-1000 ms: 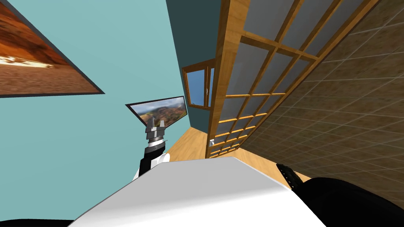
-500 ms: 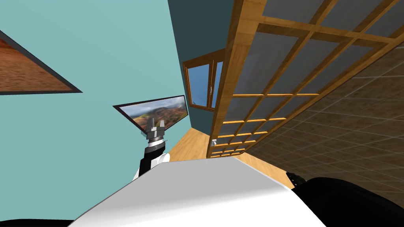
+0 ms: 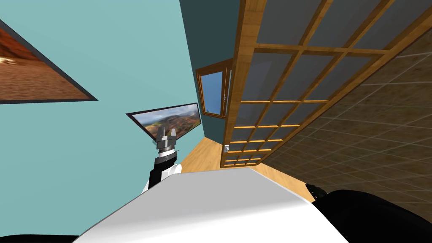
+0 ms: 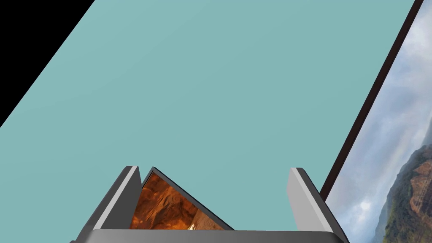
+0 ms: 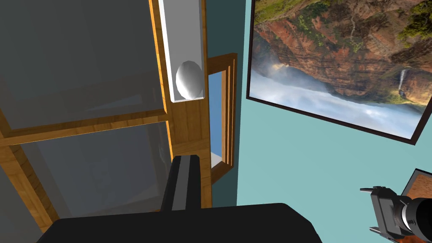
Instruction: Push the door open
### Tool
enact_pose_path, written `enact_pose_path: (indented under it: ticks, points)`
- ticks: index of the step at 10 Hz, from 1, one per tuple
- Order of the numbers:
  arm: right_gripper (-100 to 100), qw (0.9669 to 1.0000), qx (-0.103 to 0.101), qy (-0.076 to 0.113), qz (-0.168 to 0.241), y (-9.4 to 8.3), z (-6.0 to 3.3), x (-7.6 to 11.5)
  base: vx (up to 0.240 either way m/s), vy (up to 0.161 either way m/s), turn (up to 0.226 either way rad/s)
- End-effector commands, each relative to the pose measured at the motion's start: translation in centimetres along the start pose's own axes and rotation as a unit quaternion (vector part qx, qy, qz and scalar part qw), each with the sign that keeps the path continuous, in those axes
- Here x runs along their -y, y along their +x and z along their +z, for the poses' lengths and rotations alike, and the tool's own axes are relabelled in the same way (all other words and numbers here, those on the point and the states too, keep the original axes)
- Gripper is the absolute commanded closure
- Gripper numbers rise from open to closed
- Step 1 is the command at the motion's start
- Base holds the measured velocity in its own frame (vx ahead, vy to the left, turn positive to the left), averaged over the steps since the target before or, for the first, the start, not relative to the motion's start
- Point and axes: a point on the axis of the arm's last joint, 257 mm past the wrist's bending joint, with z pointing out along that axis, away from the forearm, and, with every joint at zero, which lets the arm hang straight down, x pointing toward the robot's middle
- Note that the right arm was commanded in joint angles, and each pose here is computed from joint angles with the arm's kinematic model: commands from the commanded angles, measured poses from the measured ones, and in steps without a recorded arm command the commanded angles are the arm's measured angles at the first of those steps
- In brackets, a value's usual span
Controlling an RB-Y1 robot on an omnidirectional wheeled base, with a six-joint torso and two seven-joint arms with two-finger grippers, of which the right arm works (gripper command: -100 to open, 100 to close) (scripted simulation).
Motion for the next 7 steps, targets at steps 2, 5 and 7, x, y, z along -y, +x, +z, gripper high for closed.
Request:
enact_pose_path:
  ticks: [2, 5, 7]
  points:
    - [-100, 0.9999, -0.006, 0.010, -0.012, 0.1, -0.36, 2.0, 0.028, 0.036, -0.068]
    - [-100, 0.9989, -0.005, 0.044, -0.013, 0.0, -0.22, 4.2, 0.067, 0.183, -0.157]
    - [-100, 0.9972, 0.002, 0.074, 0.000, -0.1, 0.26, 4.7, 0.067, 0.183, -0.131]
